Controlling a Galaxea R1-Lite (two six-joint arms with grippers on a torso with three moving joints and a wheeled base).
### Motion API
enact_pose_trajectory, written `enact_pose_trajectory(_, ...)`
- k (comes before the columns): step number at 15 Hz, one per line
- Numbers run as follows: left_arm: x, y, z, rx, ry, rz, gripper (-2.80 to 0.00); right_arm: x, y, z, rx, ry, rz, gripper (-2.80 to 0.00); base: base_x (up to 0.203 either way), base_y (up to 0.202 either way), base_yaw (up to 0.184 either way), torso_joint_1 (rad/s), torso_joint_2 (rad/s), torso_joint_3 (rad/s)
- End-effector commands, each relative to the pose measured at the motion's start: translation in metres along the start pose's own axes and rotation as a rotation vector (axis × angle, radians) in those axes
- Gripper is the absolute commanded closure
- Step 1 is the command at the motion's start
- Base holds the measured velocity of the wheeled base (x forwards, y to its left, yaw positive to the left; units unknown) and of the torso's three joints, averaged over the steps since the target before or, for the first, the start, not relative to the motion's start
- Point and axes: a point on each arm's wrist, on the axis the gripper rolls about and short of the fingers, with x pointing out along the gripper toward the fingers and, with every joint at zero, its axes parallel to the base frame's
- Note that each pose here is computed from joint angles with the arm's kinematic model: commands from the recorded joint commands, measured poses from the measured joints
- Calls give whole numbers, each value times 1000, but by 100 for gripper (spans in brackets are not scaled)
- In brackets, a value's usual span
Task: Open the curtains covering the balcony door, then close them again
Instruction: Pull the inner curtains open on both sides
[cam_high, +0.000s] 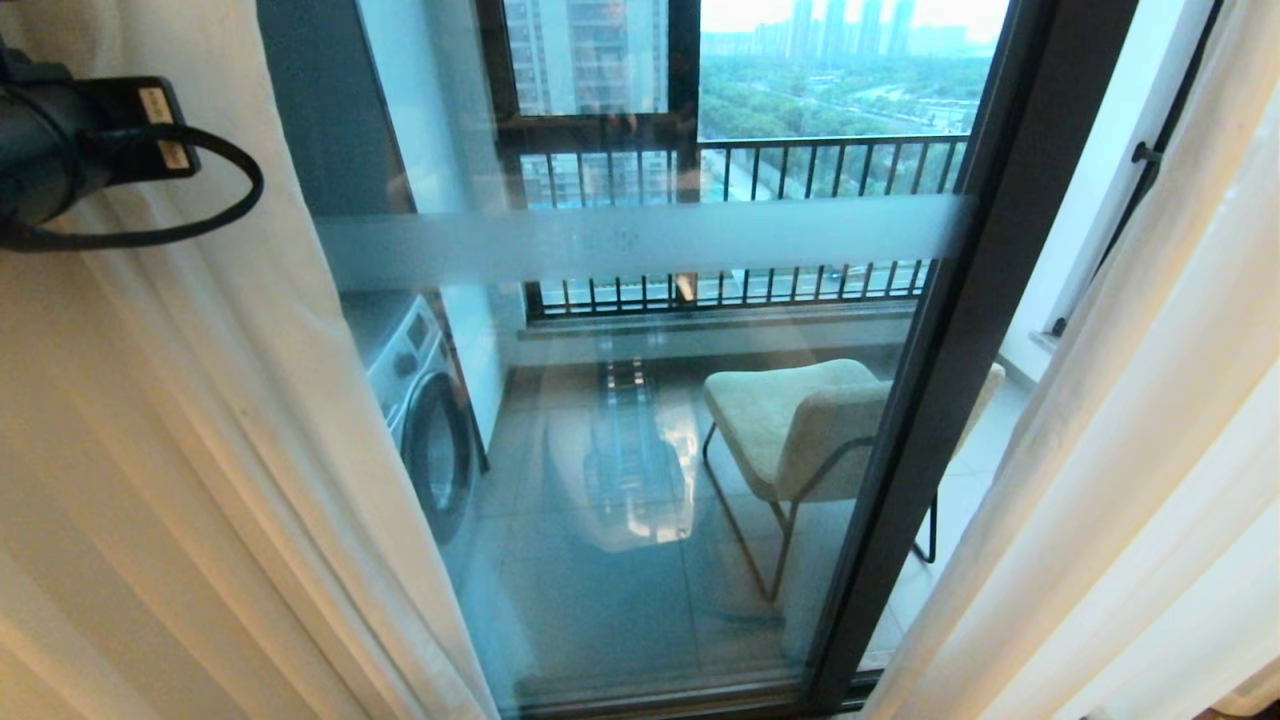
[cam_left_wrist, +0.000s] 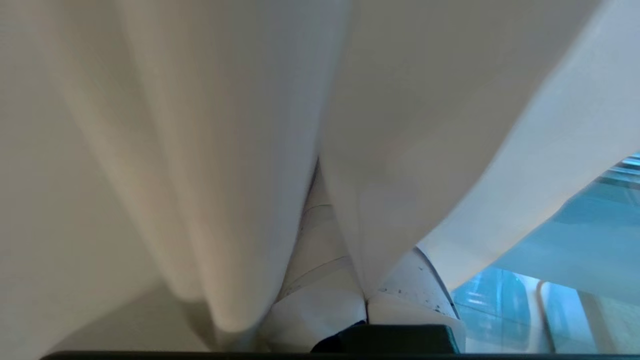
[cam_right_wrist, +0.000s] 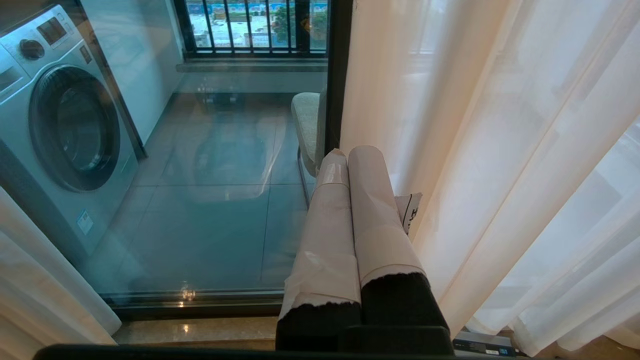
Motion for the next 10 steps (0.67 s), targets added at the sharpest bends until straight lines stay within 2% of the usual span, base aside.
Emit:
enact_pose_trajectory(1,2,1,-1,-8,1,15,0,0,0,0,-1,1,1,0,0,0,0,0,0,0)
enact_pose_trajectory(3,5,4,-1,-18,3,42,0,0,0,0,-1,1,1,0,0,0,0,0,0,0)
enact_pose_trajectory(7,6,4,-2,-17,4,44,0,0,0,0,0,1,1,0,0,0,0,0,0,0)
enact_pose_trajectory(10,6,4,-2,-17,4,45,0,0,0,0,-1,1,1,0,-152,0,1,6,4,6)
